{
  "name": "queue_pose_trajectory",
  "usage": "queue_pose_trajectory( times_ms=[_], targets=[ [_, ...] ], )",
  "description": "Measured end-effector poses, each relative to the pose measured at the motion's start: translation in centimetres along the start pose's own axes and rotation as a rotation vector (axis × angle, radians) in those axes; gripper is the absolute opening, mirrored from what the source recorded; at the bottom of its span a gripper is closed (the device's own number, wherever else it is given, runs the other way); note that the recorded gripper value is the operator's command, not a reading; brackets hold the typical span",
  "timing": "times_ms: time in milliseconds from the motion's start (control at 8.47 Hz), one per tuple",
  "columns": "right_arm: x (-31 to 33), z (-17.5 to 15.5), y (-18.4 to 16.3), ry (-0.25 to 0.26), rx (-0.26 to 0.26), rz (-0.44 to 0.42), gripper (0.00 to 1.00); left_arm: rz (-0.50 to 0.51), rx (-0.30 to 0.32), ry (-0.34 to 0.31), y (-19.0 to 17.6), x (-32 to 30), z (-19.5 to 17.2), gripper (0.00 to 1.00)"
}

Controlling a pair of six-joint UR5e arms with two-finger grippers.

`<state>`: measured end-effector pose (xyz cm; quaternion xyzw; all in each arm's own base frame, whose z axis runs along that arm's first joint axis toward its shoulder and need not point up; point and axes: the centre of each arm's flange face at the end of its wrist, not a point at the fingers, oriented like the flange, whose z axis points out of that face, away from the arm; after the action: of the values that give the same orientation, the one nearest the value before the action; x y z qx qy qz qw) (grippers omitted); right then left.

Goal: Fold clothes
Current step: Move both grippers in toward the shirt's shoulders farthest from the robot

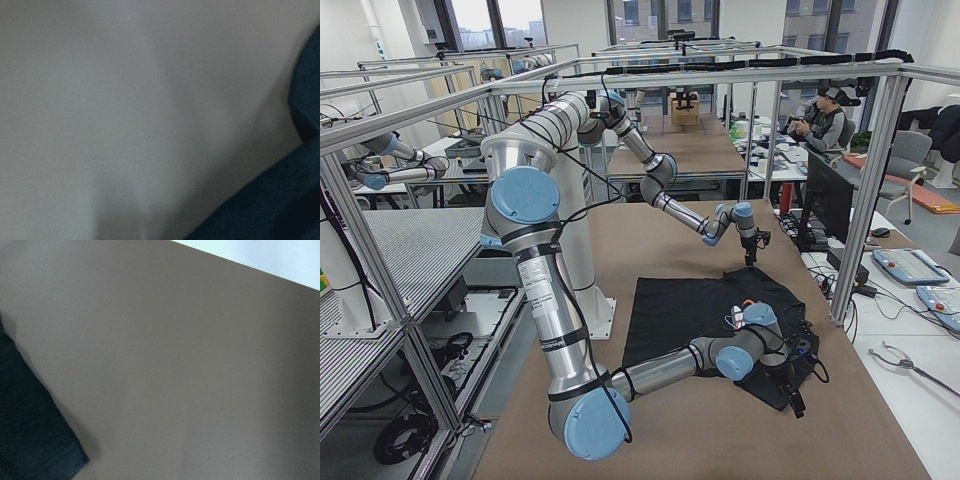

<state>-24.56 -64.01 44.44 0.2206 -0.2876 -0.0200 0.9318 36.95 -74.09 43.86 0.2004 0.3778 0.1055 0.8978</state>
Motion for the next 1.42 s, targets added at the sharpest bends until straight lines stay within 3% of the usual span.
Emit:
queue_pose_trajectory(
  times_ms=[354,827,945,1181,1417],
  targets=[
    [-0.1,0.1,0.1,0.000,-0.001,-0.001,0.94,0.006,0.000,0.002,0.3,0.3,0.2,0.53],
    [-0.4,0.1,0.2,-0.002,0.000,-0.006,0.94,0.004,0.004,0.003,0.3,0.2,0.0,0.21],
    [-0.5,0.1,0.2,-0.002,0.000,-0.007,0.94,0.004,0.004,0.003,0.3,0.1,0.0,0.20],
    [-0.6,0.2,0.3,-0.003,-0.001,-0.009,0.94,0.004,0.014,0.006,0.1,0.3,-0.4,0.00],
    [-0.7,0.3,0.3,-0.004,-0.002,-0.010,0.94,0.005,0.027,0.011,0.2,0.4,-1.1,0.00]
  ],
)
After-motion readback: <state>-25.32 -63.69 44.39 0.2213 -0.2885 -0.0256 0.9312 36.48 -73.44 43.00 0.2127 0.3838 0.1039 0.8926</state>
